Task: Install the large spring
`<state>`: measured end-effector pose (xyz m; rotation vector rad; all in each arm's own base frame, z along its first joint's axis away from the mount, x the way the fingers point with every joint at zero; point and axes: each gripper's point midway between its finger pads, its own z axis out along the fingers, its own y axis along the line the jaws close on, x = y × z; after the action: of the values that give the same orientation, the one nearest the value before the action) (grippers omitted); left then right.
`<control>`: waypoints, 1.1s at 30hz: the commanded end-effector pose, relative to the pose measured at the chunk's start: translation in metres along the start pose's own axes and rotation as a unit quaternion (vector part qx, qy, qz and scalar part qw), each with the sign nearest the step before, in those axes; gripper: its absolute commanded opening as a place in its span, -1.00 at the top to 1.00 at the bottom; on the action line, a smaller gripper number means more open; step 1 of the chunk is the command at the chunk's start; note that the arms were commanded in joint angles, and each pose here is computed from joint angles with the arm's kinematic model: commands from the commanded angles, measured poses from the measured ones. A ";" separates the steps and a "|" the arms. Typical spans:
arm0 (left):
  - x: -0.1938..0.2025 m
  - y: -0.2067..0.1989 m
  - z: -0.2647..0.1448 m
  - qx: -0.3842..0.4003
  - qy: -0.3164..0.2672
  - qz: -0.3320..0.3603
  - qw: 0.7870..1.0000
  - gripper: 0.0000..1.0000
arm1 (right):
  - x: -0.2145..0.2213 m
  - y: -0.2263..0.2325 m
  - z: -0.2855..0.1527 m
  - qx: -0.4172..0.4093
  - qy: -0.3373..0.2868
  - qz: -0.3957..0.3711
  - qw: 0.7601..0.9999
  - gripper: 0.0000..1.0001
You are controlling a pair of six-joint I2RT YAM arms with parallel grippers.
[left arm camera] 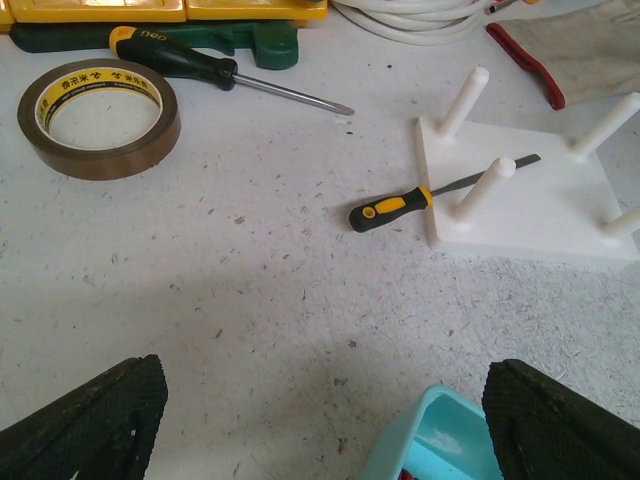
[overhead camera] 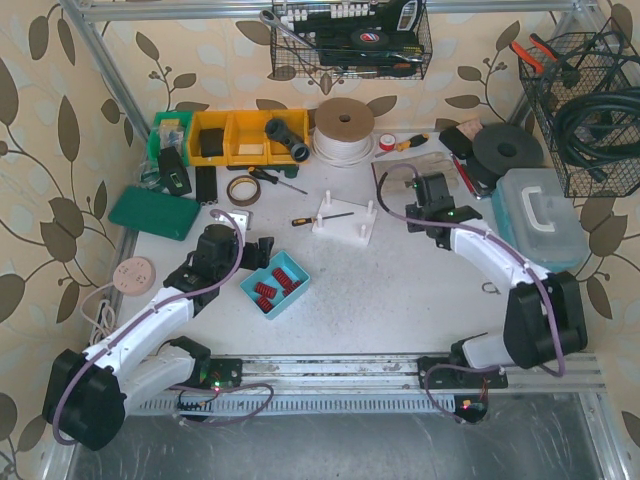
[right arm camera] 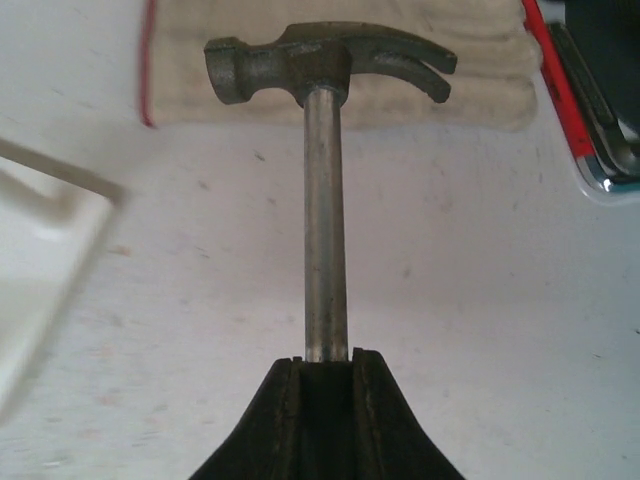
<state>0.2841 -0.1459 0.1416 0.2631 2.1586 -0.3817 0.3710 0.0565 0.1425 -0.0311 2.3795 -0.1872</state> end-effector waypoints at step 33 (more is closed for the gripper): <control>-0.018 -0.011 -0.009 0.018 -0.035 0.012 0.999 -0.78 | 0.040 -0.087 0.084 0.053 0.149 0.023 0.987 0.01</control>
<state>0.2829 -0.1487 0.1480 0.2701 2.1359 -0.3985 0.3936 -0.0461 0.0365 0.0397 2.7097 -0.3556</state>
